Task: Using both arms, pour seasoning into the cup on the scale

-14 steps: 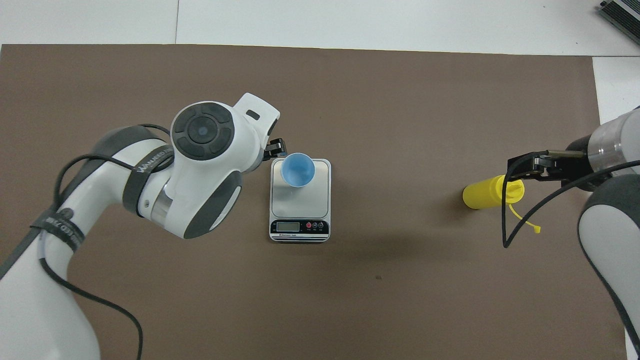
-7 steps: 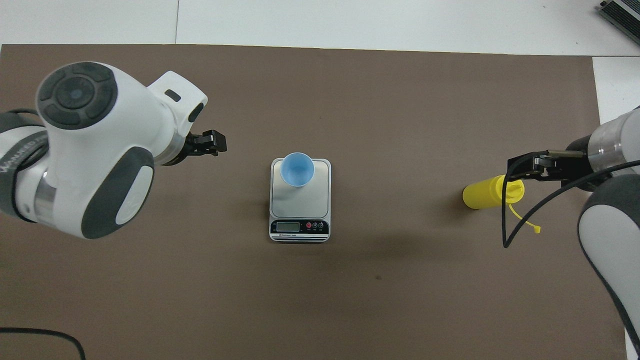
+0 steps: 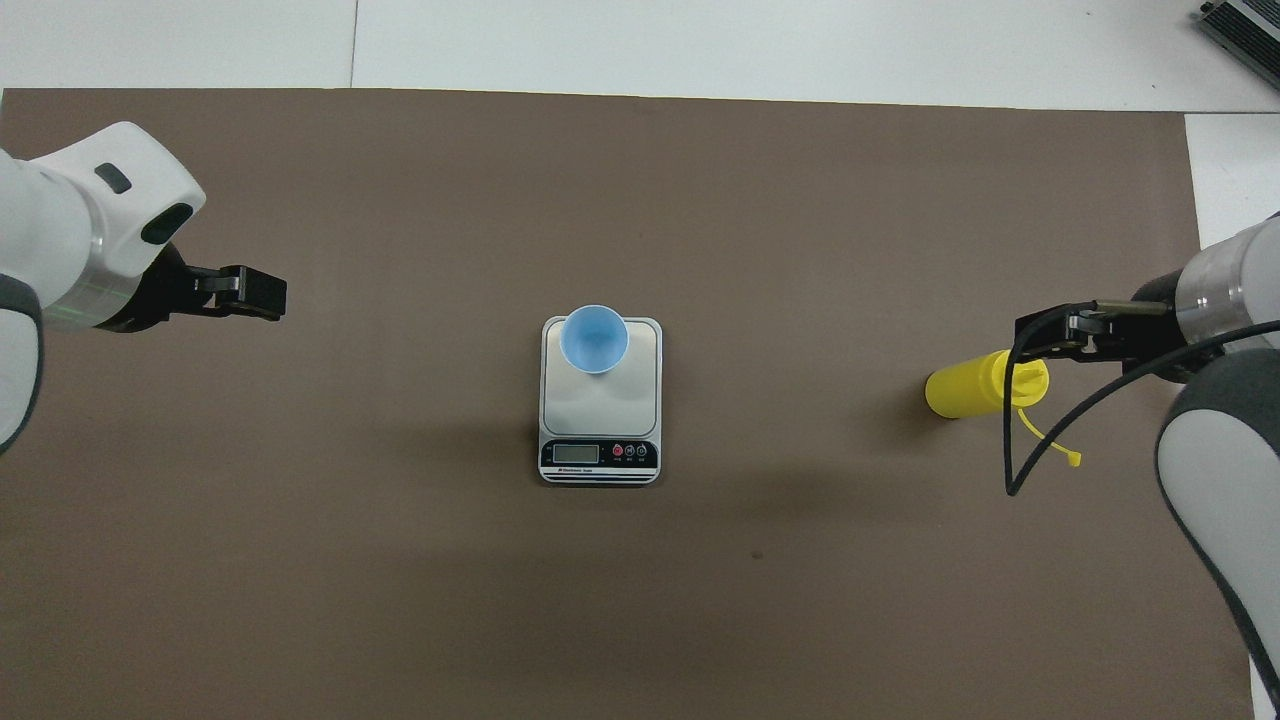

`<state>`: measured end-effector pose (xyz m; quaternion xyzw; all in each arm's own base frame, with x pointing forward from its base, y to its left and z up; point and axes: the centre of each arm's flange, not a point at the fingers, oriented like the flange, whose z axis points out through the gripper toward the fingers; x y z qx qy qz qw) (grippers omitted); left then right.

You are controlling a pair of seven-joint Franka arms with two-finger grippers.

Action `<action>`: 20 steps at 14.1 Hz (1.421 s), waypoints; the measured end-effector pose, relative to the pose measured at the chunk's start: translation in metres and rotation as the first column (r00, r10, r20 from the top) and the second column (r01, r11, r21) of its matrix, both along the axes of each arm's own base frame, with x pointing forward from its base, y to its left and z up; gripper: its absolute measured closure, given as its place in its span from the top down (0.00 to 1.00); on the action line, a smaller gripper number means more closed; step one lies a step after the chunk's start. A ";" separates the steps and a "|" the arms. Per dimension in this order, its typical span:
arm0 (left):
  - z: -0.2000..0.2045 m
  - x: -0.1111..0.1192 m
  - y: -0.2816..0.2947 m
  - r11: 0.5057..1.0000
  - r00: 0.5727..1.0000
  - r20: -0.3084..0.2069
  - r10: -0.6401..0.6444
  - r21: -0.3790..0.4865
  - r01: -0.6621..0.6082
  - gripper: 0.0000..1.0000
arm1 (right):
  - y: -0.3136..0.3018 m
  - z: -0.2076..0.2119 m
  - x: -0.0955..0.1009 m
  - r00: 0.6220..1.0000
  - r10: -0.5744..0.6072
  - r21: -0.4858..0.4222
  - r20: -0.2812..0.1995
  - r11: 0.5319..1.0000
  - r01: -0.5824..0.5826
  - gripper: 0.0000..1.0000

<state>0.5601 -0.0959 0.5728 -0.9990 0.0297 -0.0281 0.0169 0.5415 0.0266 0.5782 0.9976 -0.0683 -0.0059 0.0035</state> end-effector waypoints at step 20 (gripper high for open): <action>0.054 -0.015 0.040 0.998 0.999 -0.027 -0.029 -0.049 0.027 1.00 | 0.000 0.000 0.000 1.000 0.000 0.000 0.000 1.000 0.000 1.00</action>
